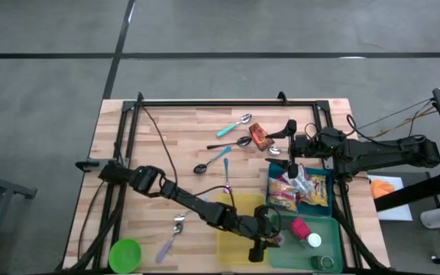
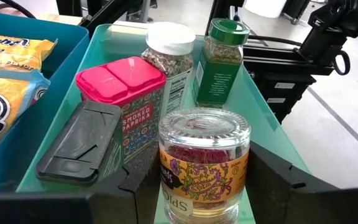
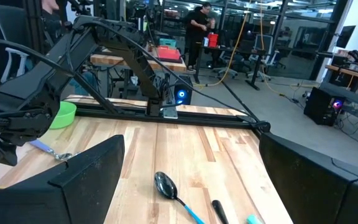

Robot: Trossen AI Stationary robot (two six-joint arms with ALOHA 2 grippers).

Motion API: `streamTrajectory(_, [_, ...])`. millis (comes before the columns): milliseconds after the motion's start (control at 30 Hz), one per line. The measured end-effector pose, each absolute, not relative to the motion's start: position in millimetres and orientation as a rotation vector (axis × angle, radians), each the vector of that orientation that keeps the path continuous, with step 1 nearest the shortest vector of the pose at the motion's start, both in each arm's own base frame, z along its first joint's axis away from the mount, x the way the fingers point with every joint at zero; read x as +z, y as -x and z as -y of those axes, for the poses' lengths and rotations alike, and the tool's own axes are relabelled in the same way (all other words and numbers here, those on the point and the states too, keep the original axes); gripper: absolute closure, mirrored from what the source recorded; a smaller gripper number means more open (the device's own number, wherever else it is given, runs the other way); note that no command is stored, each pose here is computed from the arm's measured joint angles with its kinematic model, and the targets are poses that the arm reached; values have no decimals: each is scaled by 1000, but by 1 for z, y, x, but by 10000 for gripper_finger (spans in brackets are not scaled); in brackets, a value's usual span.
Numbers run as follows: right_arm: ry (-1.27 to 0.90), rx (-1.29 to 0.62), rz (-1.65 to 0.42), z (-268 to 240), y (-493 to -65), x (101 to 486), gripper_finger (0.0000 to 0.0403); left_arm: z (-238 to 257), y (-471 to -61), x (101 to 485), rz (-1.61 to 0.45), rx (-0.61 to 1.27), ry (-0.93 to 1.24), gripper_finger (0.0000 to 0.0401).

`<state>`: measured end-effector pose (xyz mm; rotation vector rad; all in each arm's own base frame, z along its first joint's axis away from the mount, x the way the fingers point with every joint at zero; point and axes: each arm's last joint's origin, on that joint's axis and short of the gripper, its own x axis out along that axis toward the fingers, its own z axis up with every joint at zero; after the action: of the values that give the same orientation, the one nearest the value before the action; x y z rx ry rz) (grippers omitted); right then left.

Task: Pick & Place Food Item
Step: Put the brown seasoning bottle into the green bin

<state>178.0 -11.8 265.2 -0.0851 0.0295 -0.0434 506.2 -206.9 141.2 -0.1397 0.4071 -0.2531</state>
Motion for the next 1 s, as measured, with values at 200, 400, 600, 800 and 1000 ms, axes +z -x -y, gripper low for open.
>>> streamTrajectory(200, [85, -43, -30, 12, -178, 265, 33, 208, -507, 144, -368, -263, 151, 218])
streamTrajectory(400, [85, -43, -29, 12, -178, 265, 33, 217, -507, 154, -268, -306, 146, 205])
streamTrajectory(600, [85, -43, -29, 12, -178, 265, 33, 225, -504, 152, -249, -296, 114, 202])
streamTrajectory(800, [85, -43, -30, 12, -178, 265, 33, 225, -507, 123, -256, -286, 126, 202])
streamTrajectory(1000, [85, -43, -30, 12, -178, 265, 33, 224, -510, 123, -221, -286, 137, 201])
